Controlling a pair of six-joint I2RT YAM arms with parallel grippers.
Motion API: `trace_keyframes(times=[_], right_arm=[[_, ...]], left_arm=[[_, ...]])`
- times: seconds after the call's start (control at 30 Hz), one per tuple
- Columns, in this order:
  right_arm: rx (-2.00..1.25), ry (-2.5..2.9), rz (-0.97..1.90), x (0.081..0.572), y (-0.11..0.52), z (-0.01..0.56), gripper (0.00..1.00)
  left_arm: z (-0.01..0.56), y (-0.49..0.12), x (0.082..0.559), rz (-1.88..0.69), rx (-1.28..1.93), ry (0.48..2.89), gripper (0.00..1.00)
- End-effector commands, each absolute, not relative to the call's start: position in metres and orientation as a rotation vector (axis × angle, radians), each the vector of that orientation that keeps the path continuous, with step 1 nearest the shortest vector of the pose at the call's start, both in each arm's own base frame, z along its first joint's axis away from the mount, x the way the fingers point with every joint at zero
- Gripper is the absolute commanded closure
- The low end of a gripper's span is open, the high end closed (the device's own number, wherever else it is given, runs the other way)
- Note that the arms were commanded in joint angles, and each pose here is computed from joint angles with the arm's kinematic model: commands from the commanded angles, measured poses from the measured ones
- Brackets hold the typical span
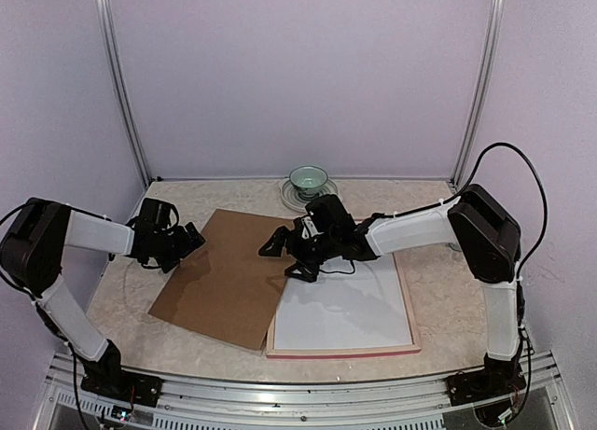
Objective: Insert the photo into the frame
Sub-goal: Adjust the backboard at the center of the board.
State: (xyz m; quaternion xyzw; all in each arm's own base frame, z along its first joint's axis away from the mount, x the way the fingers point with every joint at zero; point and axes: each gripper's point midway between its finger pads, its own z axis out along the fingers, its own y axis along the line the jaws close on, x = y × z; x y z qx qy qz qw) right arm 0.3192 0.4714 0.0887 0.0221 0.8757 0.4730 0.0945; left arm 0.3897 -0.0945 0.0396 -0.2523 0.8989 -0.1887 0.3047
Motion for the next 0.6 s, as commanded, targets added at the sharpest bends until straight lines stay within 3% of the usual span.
trace_keyframes(times=[0.0, 0.3, 0.57], right_arm=[[0.155, 2.609, 1.325, 0.321, 0.453, 0.090, 0.01], [0.252, 2.595, 1.234, 0.316, 0.426, 0.086, 0.01], [0.209, 2.619, 1.214, 0.325, 0.441, 0.074, 0.01]], left_arm=[[0.006, -0.107, 0.362, -0.527, -0.690, 2.509, 0.01], [0.004, -0.106, 0.360, -0.534, -0.698, 2.514, 0.01], [0.007, -0.104, 0.362, -0.546, -0.710, 2.505, 0.01]])
